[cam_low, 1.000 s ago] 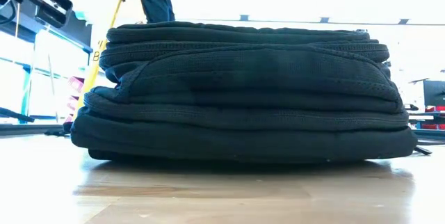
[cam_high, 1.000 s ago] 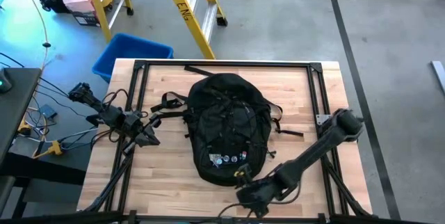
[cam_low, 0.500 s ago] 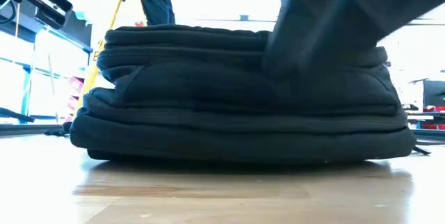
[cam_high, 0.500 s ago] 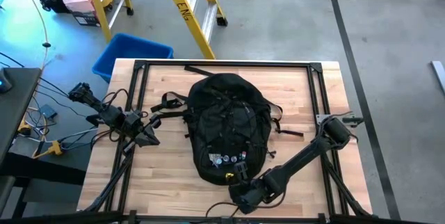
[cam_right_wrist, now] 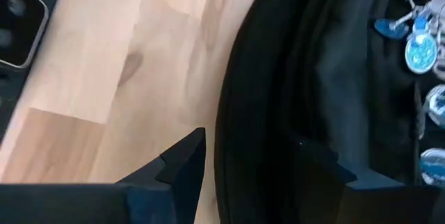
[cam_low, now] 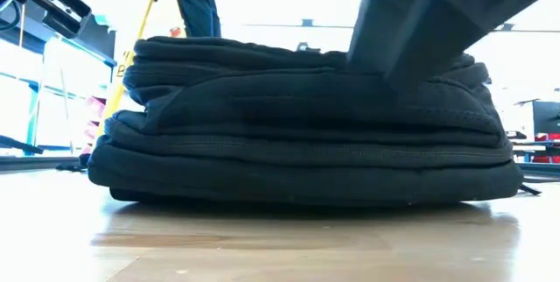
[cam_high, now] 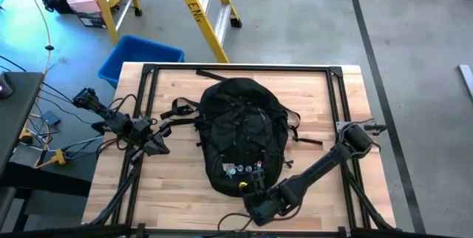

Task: Unpack backpack
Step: Open the black backpack

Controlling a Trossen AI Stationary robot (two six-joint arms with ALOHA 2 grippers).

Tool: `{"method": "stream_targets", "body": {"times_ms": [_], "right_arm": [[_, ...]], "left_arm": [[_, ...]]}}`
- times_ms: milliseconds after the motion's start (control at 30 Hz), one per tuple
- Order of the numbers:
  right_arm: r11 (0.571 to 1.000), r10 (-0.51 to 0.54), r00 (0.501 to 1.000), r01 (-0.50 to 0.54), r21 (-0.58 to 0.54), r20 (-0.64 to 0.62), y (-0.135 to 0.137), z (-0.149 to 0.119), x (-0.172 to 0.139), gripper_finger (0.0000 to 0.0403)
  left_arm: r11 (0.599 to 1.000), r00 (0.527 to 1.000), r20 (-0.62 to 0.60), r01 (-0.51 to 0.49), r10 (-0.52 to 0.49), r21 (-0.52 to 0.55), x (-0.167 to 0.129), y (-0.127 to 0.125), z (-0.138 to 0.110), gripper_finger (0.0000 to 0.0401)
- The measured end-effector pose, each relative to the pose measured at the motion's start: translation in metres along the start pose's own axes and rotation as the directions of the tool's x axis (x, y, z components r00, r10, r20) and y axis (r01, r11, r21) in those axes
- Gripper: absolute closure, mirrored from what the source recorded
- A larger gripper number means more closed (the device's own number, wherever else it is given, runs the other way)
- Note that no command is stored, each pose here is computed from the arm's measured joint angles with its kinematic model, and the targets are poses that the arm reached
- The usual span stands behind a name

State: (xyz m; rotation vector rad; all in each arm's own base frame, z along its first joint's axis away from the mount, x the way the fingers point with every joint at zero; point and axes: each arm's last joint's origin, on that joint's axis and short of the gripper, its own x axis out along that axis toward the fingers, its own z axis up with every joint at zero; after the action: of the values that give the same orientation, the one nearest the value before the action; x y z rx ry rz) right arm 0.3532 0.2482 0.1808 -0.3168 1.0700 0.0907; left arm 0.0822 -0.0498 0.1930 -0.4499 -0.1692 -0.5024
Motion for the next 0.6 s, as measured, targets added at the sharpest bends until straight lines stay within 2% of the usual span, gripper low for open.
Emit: {"method": "stream_targets", "body": {"times_ms": [267,367,500,600], "right_arm": [[0.996,0.069,0.998,-0.069,0.060,0.012,-0.012,-0.008,0.023,0.0251],[0.996,0.051,0.999,-0.052,0.078,0.010,-0.013,-0.009,0.026,0.0290],[0.996,0.036,0.999,-0.037,0.076,0.013,-0.015,0.000,0.018,0.0381],[0.997,0.034,0.997,-0.038,0.071,0.064,-0.022,0.022,0.001,0.0394]], "left_arm": [[1.000,1.000,0.005,0.002,-0.002,-0.002,0.000,0.000,0.001,0.0401],[1.000,1.000,0.015,-0.024,0.024,-0.002,0.000,0.001,0.001,0.0401],[0.998,0.998,0.029,-0.059,0.059,-0.004,0.000,0.002,0.001,0.0401],[0.995,0.994,0.049,-0.091,0.094,-0.045,0.000,0.002,0.002,0.0401]]}}
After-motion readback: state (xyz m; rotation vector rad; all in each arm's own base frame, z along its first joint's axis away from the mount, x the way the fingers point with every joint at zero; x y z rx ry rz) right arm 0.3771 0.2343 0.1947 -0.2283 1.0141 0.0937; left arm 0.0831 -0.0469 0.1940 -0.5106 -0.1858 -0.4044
